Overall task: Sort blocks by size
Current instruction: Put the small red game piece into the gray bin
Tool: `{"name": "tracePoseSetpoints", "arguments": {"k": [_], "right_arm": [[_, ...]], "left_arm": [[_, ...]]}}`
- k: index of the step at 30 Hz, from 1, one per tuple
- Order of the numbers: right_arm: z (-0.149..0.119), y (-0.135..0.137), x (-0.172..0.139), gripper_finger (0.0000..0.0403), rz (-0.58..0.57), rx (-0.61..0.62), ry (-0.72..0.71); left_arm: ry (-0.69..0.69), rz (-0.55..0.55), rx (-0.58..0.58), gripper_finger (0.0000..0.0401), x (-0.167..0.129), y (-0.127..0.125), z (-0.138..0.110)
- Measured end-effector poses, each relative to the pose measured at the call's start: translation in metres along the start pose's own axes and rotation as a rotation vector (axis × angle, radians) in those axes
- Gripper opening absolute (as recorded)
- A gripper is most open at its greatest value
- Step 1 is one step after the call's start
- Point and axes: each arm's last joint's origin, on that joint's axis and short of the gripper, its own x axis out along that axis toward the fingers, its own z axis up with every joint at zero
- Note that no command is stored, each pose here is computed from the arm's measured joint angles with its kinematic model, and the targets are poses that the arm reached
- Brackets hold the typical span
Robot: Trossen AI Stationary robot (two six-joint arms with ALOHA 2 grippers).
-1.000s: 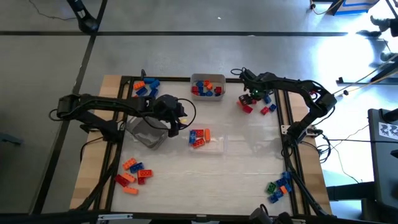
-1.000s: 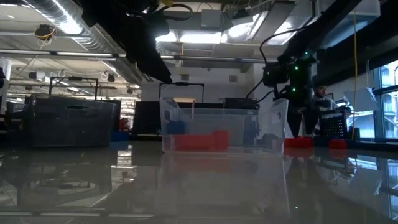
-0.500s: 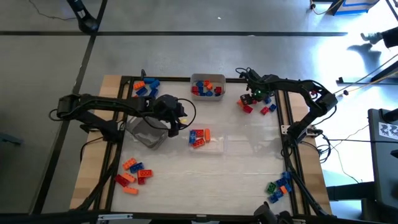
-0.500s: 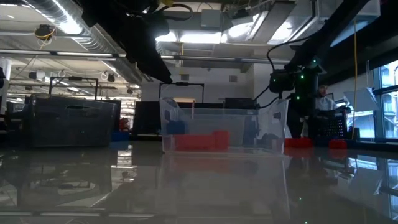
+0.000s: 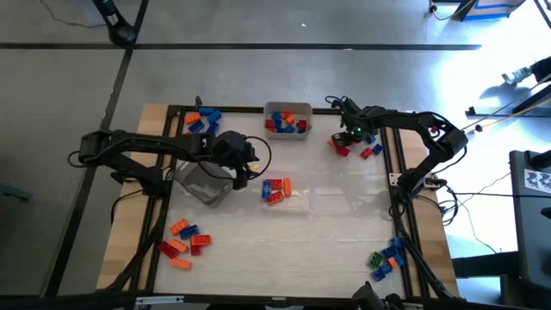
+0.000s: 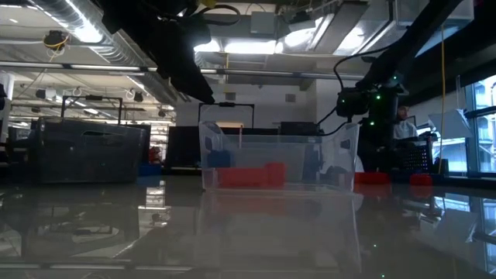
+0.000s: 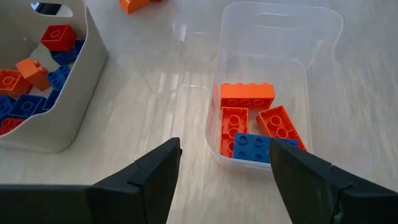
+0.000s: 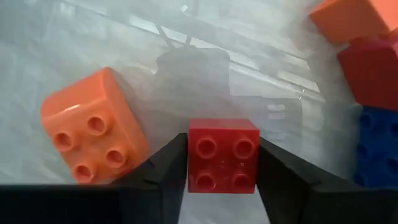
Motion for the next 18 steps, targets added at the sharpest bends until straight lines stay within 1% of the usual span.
{"name": "tracePoseSetpoints", "arguments": {"k": [4,9,13,18], "right_arm": [[0.000,0.000,0.000,0.0142,0.001,-0.050,-0.004],[0.004,0.001,-0.004,0.0143,0.000,-0.093,-0.008],[0.015,0.004,-0.023,0.0152,0.013,-0.112,-0.065],[0.026,0.007,-0.047,0.0143,0.040,-0.145,-0.140]], "left_arm": [[0.000,0.000,0.001,0.0232,0.000,0.000,0.000],[0.000,0.000,0.002,0.0232,0.000,0.000,0.000],[0.000,0.000,0.002,0.0232,0.000,0.000,0.000],[-0.001,0.000,0.002,0.0232,0.000,0.000,0.000]]}}
